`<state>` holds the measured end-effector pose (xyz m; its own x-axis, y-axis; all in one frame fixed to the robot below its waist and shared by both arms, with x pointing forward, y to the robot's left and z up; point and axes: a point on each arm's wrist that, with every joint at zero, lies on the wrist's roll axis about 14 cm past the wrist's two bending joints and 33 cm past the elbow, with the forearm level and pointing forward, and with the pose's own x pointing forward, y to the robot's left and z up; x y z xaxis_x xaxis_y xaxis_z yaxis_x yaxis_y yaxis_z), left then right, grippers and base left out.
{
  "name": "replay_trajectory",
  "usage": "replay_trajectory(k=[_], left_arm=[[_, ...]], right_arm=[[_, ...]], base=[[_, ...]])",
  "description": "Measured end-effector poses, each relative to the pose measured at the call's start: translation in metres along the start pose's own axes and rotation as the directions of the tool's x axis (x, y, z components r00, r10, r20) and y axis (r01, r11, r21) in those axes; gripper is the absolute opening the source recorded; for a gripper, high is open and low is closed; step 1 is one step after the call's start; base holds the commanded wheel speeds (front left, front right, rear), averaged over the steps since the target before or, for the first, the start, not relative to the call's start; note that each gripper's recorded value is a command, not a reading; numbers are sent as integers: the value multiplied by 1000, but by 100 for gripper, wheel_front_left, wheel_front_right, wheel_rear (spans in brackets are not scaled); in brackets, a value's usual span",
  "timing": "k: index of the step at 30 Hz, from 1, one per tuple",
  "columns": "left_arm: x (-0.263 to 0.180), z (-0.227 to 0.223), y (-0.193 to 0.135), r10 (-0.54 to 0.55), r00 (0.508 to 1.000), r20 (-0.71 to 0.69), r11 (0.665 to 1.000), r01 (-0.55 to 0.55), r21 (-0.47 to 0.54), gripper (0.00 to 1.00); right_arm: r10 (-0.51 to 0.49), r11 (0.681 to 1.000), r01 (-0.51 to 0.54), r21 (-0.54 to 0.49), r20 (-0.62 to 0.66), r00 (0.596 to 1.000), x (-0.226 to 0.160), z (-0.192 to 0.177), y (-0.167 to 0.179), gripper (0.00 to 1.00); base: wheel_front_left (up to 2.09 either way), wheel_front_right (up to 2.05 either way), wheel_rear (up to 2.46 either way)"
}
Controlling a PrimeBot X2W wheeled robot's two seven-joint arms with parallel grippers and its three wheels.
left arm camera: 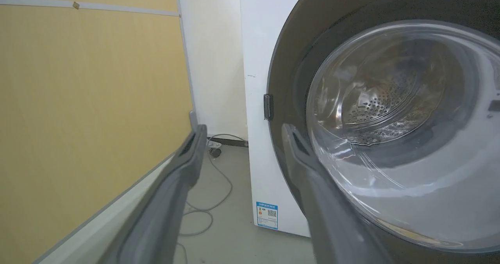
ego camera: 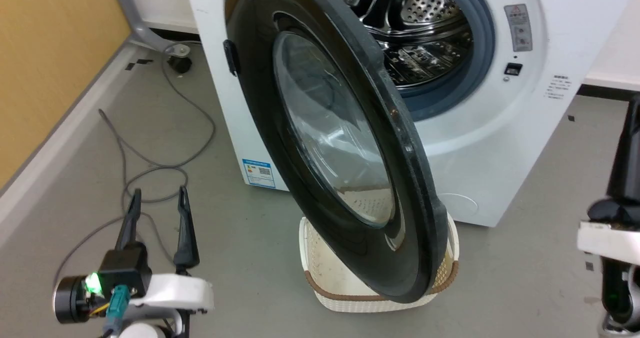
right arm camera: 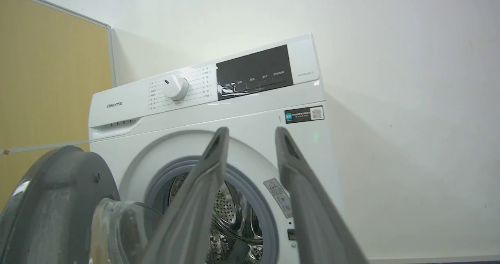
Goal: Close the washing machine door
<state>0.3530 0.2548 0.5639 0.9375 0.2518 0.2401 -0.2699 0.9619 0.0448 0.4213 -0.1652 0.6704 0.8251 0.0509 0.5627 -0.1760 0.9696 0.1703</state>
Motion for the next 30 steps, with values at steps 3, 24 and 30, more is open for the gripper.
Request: replay_trajectory(k=[3,24,30], left_arm=[[-9,-6,5,8,1000,-22,1000,-8,-3,100],[-20,-22,2,3,998,-69,1000,-4,-11,100],[-17,-22,-3,-6,998,-67,1000,6,-11,100]], right_arm=[[63,995,-68,74,72,995,10,19,26,0],[717,673,-684,282,-20,697,-69,2,198,0],[774,634,-718,289,-246,584,-117,-62,198,0]], base=[[0,0,0],[0,0,0],[0,0,0]])
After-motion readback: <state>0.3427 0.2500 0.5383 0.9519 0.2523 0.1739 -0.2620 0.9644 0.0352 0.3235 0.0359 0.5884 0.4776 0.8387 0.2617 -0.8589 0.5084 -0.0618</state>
